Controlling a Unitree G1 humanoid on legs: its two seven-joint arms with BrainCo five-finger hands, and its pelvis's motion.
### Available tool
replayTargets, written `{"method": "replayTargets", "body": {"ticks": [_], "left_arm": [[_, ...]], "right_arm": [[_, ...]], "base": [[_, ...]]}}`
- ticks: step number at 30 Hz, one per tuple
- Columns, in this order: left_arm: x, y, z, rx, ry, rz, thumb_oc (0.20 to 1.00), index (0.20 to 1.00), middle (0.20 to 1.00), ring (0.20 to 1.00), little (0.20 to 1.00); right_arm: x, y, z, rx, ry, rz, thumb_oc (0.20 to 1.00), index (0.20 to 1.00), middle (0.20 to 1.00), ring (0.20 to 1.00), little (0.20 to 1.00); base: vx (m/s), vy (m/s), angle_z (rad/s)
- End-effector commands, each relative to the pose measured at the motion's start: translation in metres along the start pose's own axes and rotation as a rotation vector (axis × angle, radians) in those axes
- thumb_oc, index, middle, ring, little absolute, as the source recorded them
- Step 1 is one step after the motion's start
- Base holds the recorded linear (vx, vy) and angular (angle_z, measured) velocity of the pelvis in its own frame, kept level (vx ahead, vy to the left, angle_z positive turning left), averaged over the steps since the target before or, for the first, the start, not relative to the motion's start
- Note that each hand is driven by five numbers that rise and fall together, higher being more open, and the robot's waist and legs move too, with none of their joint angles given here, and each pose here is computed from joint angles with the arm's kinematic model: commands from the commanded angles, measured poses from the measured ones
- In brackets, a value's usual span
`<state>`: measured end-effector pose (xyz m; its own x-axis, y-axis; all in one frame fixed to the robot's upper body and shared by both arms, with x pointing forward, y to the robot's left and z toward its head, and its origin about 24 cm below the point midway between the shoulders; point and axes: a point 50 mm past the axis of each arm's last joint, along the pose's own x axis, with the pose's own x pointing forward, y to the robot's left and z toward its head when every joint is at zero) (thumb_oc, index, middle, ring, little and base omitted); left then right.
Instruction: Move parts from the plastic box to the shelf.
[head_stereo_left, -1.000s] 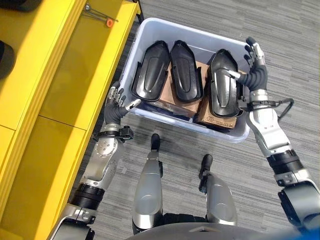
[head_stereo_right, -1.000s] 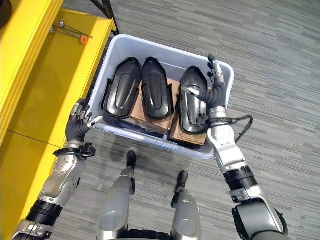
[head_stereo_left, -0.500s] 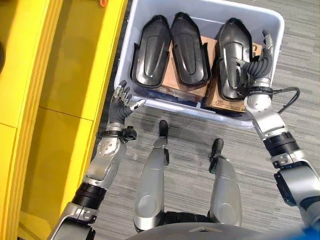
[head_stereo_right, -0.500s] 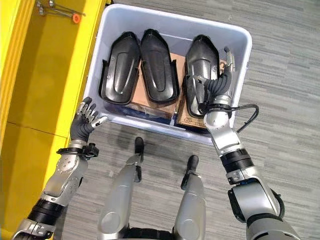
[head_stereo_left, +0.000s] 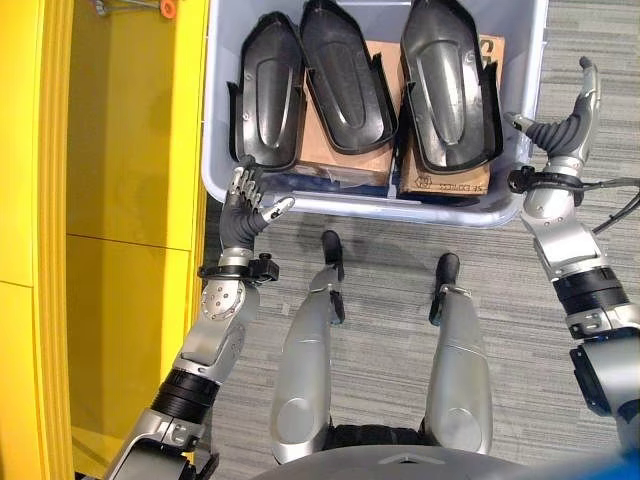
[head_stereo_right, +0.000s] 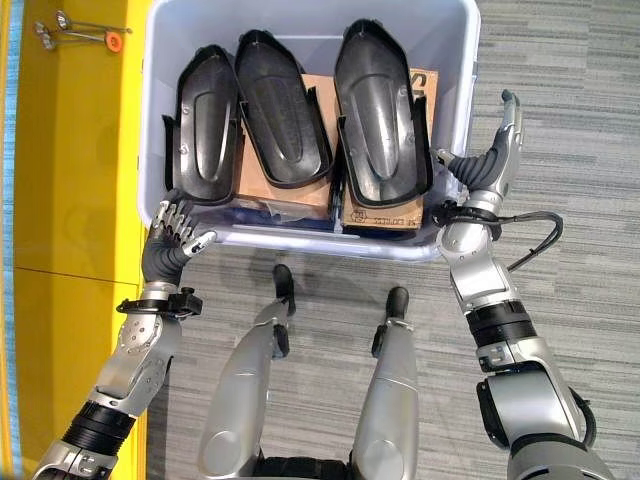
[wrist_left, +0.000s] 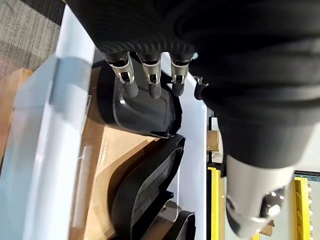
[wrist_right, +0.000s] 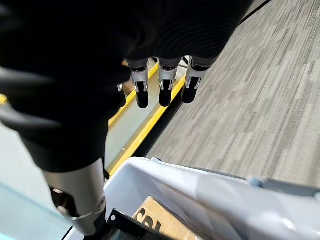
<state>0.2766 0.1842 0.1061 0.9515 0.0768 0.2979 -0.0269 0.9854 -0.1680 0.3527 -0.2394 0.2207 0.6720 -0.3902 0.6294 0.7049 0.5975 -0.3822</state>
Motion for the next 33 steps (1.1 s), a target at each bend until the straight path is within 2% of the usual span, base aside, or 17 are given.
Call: {"method": "replayTargets", "body": {"ticks": [1, 2, 4, 6, 11, 15, 17, 20, 23, 26, 31, 33], "left_arm": [[-0.006, -0.003, 0.020, -0.047, -0.122, -0.019, 1.000, 1.000, 1.000, 1.000, 1.000], [-0.007, -0.004, 0.020, -0.049, -0.123, -0.017, 1.000, 1.000, 1.000, 1.000, 1.000], [-0.009, -0.003, 0.019, -0.067, -0.117, -0.005, 1.000, 1.000, 1.000, 1.000, 1.000], [-0.010, -0.003, 0.018, -0.073, -0.114, -0.001, 1.000, 1.000, 1.000, 1.000, 1.000], [-0.014, 0.000, 0.016, -0.083, -0.118, -0.007, 1.000, 1.000, 1.000, 1.000, 1.000], [-0.014, 0.001, 0.017, -0.082, -0.119, -0.018, 1.000, 1.000, 1.000, 1.000, 1.000], [-0.013, 0.002, 0.016, -0.077, -0.115, -0.038, 1.000, 1.000, 1.000, 1.000, 1.000], [-0.014, 0.005, 0.011, -0.072, -0.101, -0.053, 1.000, 1.000, 1.000, 1.000, 1.000], [-0.013, 0.006, 0.012, -0.076, -0.099, -0.059, 1.000, 1.000, 1.000, 1.000, 1.000], [-0.010, 0.006, 0.012, -0.072, -0.094, -0.080, 1.000, 1.000, 1.000, 1.000, 1.000], [-0.007, 0.002, 0.013, -0.073, -0.087, -0.105, 1.000, 1.000, 1.000, 1.000, 1.000], [-0.006, 0.002, 0.013, -0.075, -0.082, -0.109, 1.000, 1.000, 1.000, 1.000, 1.000]], "right_arm": [[0.022, -0.023, 0.038, -0.186, -0.306, -0.137, 1.000, 1.000, 1.000, 1.000, 1.000], [0.023, -0.025, 0.044, -0.220, -0.354, -0.159, 1.000, 1.000, 1.000, 1.000, 1.000], [0.022, -0.033, 0.073, -0.332, -0.580, -0.268, 1.000, 1.000, 1.000, 1.000, 1.000], [0.019, -0.036, 0.083, -0.352, -0.661, -0.308, 1.000, 1.000, 1.000, 1.000, 1.000], [-0.004, -0.028, 0.113, -0.374, -0.949, -0.291, 1.000, 1.000, 1.000, 1.000, 1.000], [-0.008, -0.021, 0.116, -0.392, -0.963, -0.218, 1.000, 1.000, 1.000, 1.000, 1.000], [-0.007, 0.002, 0.097, -0.498, -0.836, 0.035, 1.000, 1.000, 1.000, 1.000, 1.000], [-0.005, 0.023, 0.056, -0.627, -0.645, 0.262, 1.000, 1.000, 1.000, 1.000, 1.000], [-0.004, 0.029, 0.044, -0.627, -0.581, 0.337, 1.000, 1.000, 1.000, 1.000, 1.000], [0.002, 0.034, 0.021, -0.627, -0.419, 0.447, 1.000, 1.000, 1.000, 1.000, 1.000], [0.003, 0.041, -0.004, -0.373, -0.117, 0.498, 1.000, 1.000, 1.000, 1.000, 1.000], [0.004, 0.041, -0.007, -0.328, -0.067, 0.497, 1.000, 1.000, 1.000, 1.000, 1.000]], "base": [[-0.05, -0.006, 0.02], [-0.04, 0.008, -0.02], [-0.05, 0.030, -0.04], [-0.03, 0.024, -0.07], [0.00, 0.004, -0.01], [0.00, 0.000, 0.00], [0.01, -0.068, 0.04], [0.05, -0.066, 0.07], [0.02, -0.029, 0.03], [0.00, -0.038, 0.05], [0.00, -0.016, 0.02], [0.00, 0.000, 0.00]]}}
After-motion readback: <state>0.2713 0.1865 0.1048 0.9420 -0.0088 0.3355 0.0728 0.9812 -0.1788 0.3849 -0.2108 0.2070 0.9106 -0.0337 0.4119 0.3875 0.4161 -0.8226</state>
